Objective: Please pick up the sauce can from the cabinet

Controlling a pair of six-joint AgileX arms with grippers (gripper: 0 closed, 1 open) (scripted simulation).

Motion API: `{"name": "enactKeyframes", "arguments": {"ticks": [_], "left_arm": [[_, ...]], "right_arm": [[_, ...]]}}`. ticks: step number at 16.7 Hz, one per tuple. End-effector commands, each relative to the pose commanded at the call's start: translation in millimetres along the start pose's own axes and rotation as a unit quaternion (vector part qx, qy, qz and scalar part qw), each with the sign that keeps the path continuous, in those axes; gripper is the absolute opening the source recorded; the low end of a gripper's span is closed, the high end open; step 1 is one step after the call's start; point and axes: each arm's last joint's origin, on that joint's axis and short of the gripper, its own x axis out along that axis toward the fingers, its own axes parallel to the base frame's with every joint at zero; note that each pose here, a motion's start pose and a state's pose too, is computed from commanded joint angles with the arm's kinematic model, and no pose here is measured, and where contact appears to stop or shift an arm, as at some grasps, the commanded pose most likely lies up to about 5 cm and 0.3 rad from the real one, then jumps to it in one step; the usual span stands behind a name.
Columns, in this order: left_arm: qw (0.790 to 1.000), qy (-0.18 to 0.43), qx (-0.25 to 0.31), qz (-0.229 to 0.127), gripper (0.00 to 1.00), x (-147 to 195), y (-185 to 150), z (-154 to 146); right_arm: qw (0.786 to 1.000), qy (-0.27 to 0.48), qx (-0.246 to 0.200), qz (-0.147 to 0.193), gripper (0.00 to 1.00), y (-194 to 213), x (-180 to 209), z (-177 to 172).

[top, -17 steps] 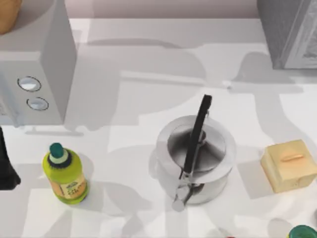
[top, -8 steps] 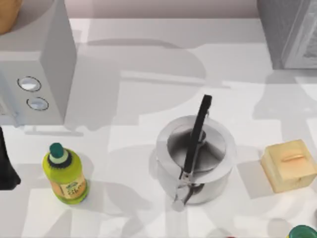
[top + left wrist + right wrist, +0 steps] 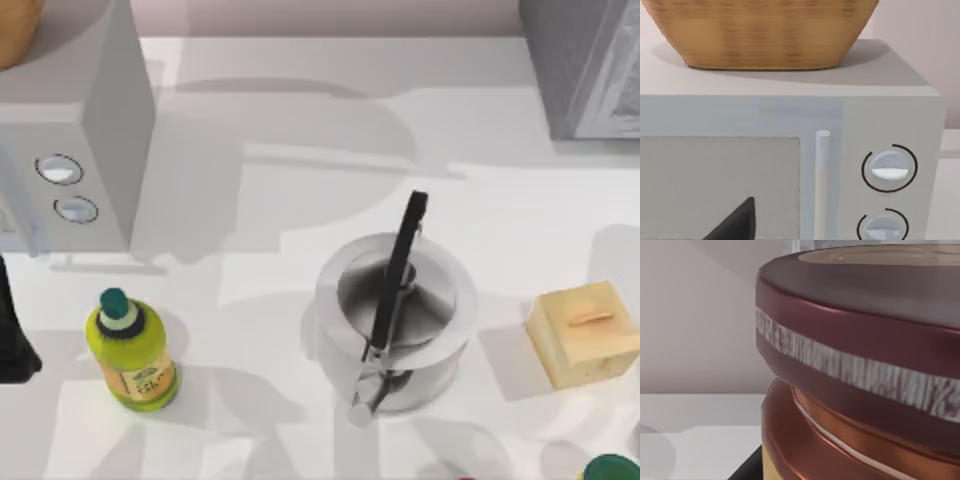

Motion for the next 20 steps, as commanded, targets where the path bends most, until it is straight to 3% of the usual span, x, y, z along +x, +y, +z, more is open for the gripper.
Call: {"name": "enactKeyframes", "arguments": {"ticks": [4,7,15,20], "left_arm": [[1.0,0.0,0.0,0.0,1.0,0.0,0.0,0.0],[1.0,0.0,0.0,0.0,1.0,0.0,0.0,0.0],[1.0,0.0,0.0,0.0,1.0,0.0,0.0,0.0],[1.0,0.0,0.0,0.0,1.0,0.0,0.0,0.0]], "right_arm": [[1.0,-0.012,0.001,0.002,0.0,-8.6,1.8,-68.0],[1.0,-0.02,0.0,0.003,0.0,-11.9,3.7,-91.9],[1.0,-0.017,0.0,0.004,0.0,-12.2,4.6,-94.5],[1.0,-0.01,-0.008,0.013,0.0,-12.9,14.4,-70.5]]}}
